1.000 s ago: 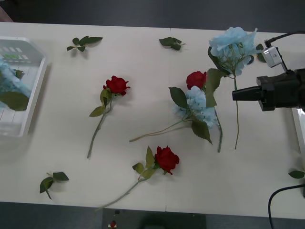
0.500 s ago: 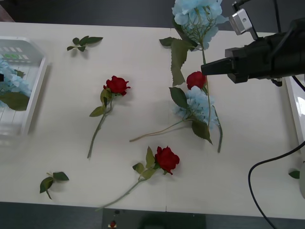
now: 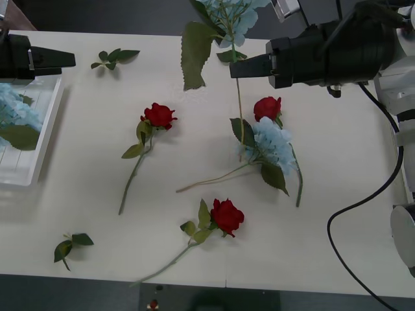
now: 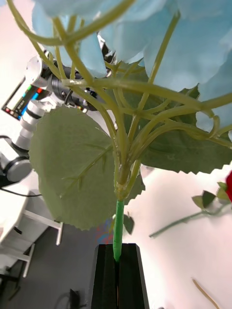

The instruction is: Put the red flowers into the right box and the blue flowers into the left box

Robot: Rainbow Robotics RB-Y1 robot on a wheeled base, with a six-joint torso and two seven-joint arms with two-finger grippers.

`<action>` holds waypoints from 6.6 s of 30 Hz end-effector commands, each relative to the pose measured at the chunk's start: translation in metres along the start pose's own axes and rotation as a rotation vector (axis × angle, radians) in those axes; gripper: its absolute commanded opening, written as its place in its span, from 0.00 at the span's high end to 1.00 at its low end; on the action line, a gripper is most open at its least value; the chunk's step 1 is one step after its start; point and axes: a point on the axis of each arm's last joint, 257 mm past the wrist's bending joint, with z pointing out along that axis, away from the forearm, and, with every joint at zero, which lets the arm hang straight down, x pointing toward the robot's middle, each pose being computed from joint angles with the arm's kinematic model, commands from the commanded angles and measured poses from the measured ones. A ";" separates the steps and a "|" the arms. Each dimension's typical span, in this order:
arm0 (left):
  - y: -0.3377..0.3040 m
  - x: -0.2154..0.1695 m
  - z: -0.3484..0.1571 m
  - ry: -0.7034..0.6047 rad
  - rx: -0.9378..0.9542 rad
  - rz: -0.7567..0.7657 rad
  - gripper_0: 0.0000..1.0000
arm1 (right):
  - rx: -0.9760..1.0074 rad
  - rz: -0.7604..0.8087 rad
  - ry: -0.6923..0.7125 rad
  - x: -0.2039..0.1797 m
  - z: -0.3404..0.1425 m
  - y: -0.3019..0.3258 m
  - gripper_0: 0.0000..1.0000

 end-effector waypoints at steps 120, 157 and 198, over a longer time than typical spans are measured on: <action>0.200 0.139 -0.235 0.026 -0.741 -0.206 1.00 | 0.782 0.110 0.356 0.053 -0.105 -0.146 0.00; 0.141 0.104 -0.187 -0.002 -0.499 -0.187 0.00 | 1.237 0.115 0.527 0.140 -0.154 -0.271 0.00; 0.087 0.101 0.103 0.339 -0.545 0.218 0.00 | 1.207 0.166 0.484 0.173 -0.120 -0.295 0.93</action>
